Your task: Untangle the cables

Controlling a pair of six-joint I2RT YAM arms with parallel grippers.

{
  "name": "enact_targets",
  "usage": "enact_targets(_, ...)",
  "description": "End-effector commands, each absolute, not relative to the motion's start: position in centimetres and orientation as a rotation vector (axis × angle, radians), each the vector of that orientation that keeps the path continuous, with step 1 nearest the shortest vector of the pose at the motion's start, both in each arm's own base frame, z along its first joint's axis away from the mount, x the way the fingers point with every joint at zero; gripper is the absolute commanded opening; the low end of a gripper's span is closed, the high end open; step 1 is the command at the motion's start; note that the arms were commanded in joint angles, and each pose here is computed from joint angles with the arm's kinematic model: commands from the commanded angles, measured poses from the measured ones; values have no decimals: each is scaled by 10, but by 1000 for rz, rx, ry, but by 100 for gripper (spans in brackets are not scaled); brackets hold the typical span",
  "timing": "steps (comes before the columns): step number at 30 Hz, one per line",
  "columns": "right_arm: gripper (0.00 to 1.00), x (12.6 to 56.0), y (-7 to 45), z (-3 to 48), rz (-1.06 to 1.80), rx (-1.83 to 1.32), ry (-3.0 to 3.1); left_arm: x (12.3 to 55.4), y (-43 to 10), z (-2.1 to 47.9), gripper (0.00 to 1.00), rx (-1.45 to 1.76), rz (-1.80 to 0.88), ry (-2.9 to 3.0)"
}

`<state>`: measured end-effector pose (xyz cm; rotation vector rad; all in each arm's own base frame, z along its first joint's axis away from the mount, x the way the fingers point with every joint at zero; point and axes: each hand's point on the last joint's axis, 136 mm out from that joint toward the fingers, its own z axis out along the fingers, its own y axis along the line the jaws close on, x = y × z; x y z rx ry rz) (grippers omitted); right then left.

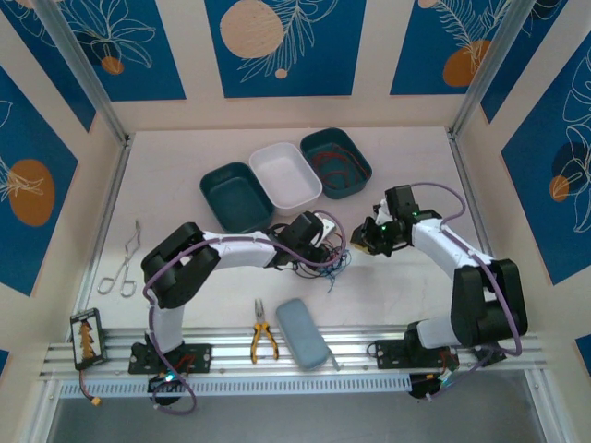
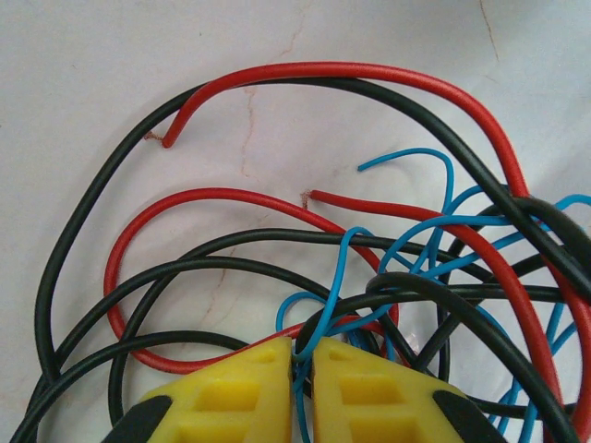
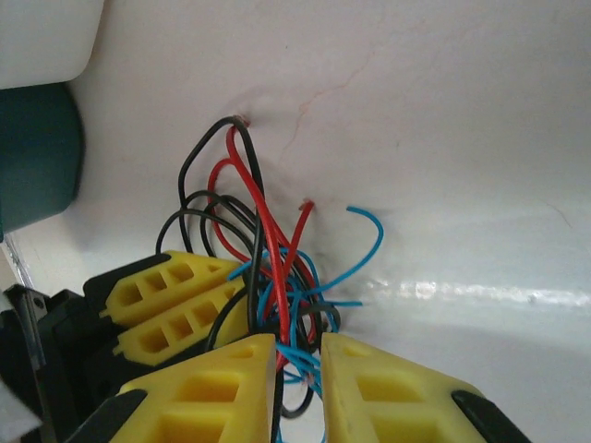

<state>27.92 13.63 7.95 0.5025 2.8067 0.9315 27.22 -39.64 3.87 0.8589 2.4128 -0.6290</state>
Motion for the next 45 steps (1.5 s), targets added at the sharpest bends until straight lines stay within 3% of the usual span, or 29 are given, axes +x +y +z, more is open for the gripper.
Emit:
enact_targets(1,21,292,147,86,1017,465,2783,266,-397,32,12,864,-633,2437)
enact_targets(23,17,301,159,62,1065,467,2836,267,-398,30,12,862,-633,2439)
enact_targets(32,19,294,162,62,1065,459,2857,267,-398,30,12,858,-632,2441)
enact_targets(45,5,287,151,77,968,444,2845,267,-395,31,12,847,-623,2443)
